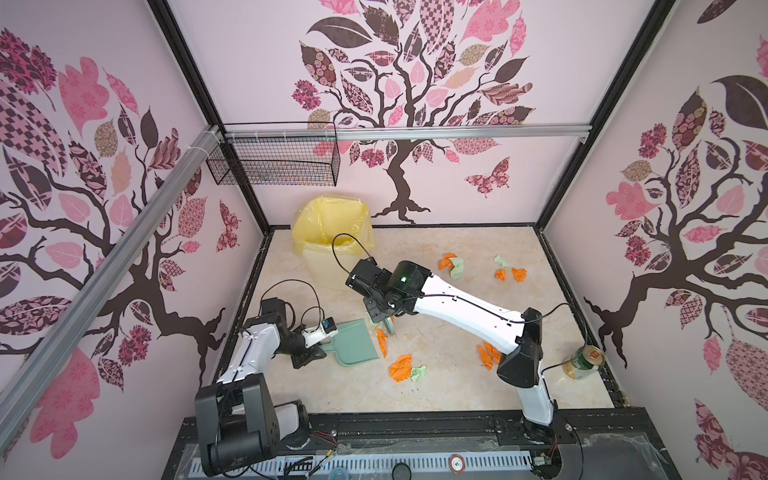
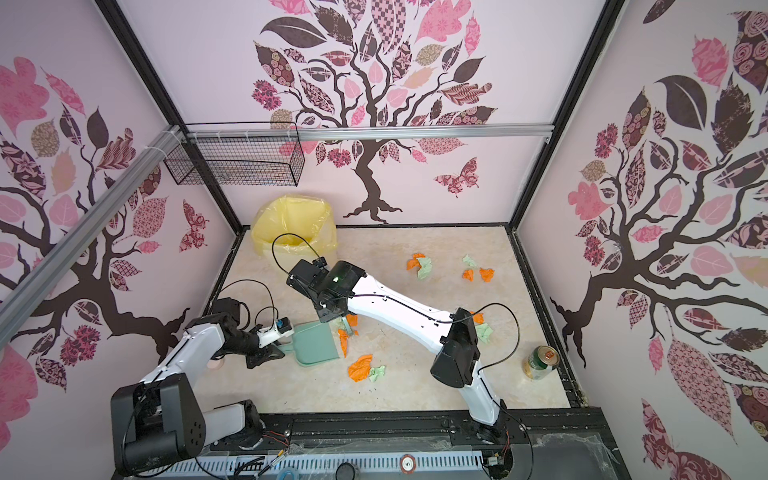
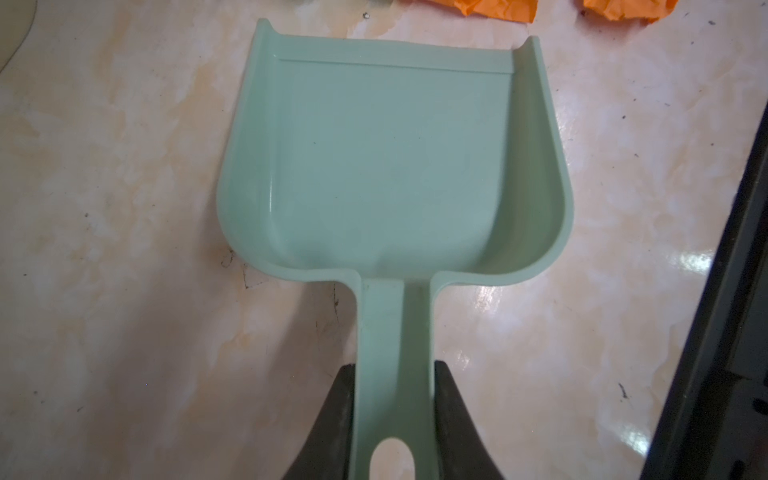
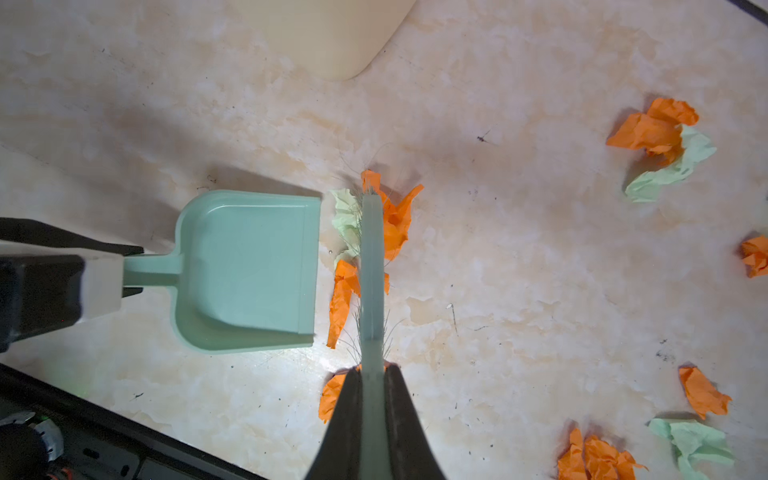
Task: Sweep away the paper scraps from the table
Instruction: 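Sweep the scraps with the brush toward the dustpan held by the left gripper, then sweep more scraps with the right gripper's brush into the dustpan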
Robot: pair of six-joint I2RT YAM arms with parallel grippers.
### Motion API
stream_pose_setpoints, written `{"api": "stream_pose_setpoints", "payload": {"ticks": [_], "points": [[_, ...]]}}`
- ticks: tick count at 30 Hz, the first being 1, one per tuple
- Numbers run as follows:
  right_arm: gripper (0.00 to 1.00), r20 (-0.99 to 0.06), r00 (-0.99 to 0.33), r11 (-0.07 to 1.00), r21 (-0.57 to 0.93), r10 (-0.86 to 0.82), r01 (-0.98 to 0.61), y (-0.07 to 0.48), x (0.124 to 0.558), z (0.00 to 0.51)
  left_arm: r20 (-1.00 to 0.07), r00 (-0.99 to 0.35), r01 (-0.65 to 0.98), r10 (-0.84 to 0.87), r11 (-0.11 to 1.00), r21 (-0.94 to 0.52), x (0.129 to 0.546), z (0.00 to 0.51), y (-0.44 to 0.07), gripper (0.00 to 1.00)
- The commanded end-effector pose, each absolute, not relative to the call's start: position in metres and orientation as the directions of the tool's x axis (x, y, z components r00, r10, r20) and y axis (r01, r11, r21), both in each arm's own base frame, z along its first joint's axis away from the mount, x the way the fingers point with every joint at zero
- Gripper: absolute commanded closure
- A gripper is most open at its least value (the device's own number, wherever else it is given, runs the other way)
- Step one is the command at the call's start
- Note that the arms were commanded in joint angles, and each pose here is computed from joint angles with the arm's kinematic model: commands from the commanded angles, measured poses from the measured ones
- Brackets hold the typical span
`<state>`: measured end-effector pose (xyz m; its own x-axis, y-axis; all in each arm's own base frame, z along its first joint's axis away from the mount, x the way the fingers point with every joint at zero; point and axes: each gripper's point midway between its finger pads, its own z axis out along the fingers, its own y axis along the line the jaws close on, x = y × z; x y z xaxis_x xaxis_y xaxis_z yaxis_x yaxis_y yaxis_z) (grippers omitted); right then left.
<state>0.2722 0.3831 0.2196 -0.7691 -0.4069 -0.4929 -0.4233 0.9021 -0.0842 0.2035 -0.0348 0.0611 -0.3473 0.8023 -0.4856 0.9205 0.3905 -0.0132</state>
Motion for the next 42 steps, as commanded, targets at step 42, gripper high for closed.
{"api": "stream_pose_setpoints", "payload": {"ticks": [42], "points": [[1.00,-0.362,-0.741,0.820,-0.149,-0.565,-0.552,0.414,0.292,0.145,-0.421,-0.312,0.929,0.852,0.365,0.051,0.227,0.050,-0.037,1.00]]}}
